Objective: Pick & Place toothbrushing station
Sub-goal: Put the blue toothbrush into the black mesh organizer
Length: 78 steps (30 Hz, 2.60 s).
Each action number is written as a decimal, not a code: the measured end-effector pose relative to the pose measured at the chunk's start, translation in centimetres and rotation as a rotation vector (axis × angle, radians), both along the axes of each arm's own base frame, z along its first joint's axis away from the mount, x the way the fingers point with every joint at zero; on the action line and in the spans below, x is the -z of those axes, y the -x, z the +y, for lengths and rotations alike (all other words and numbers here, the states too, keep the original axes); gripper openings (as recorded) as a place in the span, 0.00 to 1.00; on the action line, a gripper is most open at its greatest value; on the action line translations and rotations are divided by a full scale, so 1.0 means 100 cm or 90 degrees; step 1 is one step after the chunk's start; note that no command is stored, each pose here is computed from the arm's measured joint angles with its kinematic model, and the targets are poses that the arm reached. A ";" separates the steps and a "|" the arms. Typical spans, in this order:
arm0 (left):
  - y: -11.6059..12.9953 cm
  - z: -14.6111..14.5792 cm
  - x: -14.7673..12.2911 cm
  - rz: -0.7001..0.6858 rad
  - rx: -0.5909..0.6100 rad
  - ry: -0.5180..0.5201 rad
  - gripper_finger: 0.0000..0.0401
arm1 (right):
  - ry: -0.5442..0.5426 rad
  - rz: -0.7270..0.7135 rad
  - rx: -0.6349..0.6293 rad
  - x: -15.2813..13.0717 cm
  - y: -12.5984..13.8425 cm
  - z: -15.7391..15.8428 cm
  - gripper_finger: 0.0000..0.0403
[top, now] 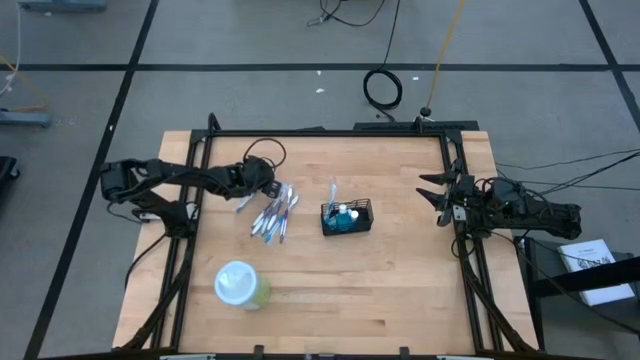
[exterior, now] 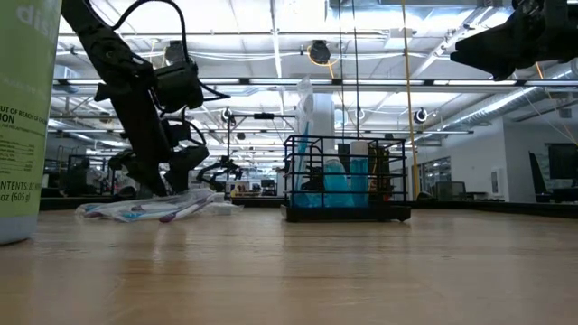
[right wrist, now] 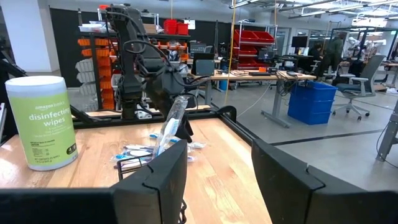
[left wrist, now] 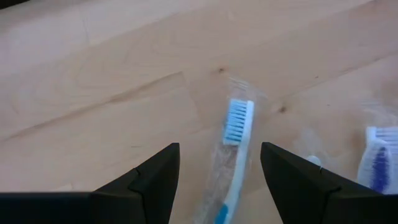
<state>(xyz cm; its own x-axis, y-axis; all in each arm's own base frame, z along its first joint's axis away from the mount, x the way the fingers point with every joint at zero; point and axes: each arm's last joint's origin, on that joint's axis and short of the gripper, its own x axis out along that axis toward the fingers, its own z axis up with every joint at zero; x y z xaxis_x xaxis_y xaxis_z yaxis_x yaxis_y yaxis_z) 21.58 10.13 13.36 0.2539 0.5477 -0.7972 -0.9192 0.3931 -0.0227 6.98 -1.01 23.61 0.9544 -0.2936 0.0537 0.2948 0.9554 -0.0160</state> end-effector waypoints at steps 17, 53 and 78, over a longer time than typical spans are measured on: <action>0.007 0.001 0.003 0.023 -0.051 0.016 0.58 | 0.000 0.000 0.000 0.000 0.000 0.000 0.42; -0.006 0.003 0.023 0.035 0.055 0.061 0.43 | 0.000 0.000 0.000 0.000 0.000 0.000 0.42; -0.014 -0.016 -0.077 -0.158 0.173 -0.240 0.04 | 0.000 0.000 0.000 0.000 0.000 0.000 0.42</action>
